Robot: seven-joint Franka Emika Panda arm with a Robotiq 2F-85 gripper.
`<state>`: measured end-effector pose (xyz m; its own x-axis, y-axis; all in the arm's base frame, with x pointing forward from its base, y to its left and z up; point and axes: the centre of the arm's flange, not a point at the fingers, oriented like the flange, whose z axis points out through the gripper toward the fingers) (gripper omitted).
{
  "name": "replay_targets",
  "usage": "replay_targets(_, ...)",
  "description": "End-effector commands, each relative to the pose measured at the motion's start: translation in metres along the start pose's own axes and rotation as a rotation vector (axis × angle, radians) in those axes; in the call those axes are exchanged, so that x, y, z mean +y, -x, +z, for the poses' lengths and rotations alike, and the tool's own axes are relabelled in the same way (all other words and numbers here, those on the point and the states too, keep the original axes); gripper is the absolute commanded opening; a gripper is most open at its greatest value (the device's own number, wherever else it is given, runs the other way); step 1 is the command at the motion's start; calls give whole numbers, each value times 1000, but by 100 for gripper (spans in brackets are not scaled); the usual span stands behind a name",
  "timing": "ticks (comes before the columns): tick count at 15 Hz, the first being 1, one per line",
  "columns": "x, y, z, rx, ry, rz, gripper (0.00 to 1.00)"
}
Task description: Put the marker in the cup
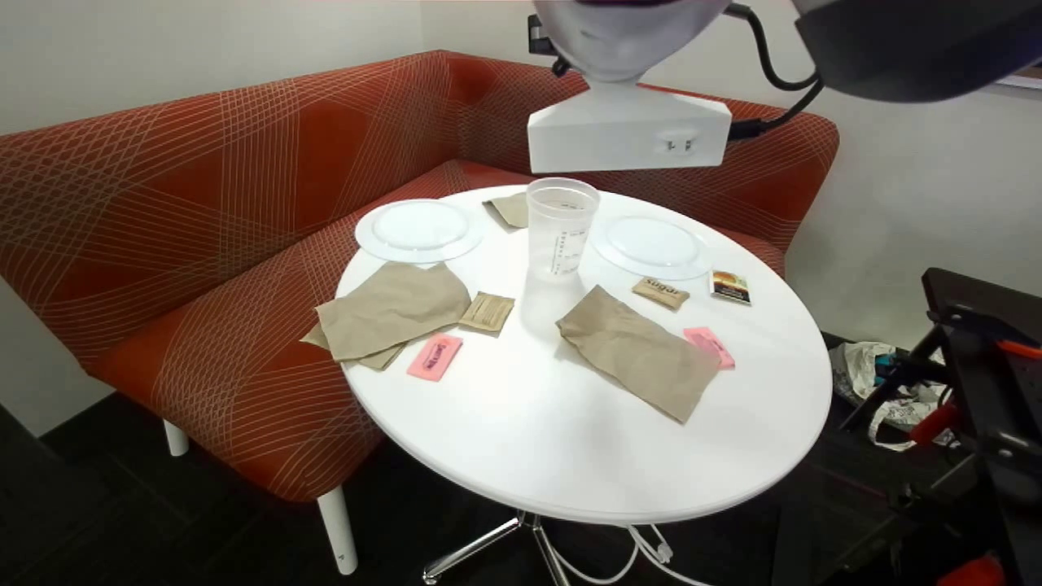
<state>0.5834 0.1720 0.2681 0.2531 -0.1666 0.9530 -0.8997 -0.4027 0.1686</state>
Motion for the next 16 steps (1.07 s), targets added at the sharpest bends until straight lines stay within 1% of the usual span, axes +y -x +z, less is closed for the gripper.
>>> replay_targets(1, -7, 12, 6, 57, 12, 38, 5)
replay_targets(7, -14, 30, 19, 76, 1, 87, 5)
replay_targets(16, -36, 40, 29, 83, -9, 80, 5)
